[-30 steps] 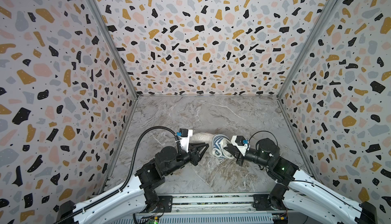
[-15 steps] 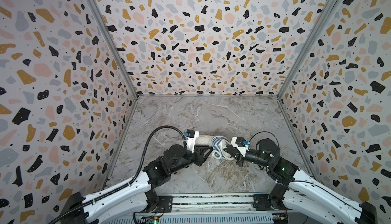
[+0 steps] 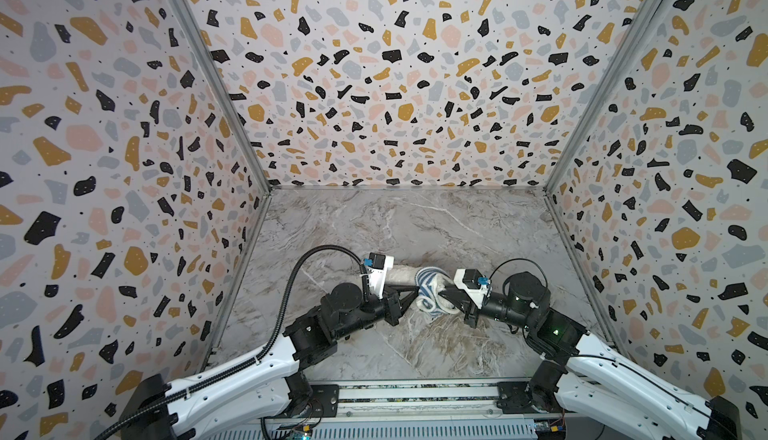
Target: Dress the teddy bear
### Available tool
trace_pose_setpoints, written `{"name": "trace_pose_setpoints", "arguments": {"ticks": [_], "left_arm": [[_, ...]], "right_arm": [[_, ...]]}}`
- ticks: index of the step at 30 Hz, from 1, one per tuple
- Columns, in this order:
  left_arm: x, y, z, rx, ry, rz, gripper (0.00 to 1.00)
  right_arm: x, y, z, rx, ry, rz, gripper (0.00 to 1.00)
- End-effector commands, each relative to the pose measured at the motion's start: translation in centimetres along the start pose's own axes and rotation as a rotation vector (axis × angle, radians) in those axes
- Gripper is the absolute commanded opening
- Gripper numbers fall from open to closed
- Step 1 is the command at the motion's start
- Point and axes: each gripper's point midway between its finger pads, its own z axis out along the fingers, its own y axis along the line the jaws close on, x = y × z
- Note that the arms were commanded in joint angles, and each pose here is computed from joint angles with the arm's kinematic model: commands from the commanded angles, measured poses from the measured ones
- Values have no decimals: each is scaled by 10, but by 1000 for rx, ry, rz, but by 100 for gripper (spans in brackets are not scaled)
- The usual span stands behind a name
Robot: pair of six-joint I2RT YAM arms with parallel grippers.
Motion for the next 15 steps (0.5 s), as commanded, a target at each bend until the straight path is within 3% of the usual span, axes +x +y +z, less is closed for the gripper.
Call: {"name": "trace_pose_setpoints", "arguments": {"ticks": [1, 3, 15], "left_arm": [[-14, -9, -5, 20, -50, 18, 4], [-15, -7, -7, 8, -54, 19, 0], [-30, 33, -31, -196, -144, -4, 0]], "right_arm": [[-25, -3, -7, 22, -79, -45, 0], [-25, -3, -7, 25, -79, -47, 0], [-26, 2, -12, 7, -75, -73, 0]]}}
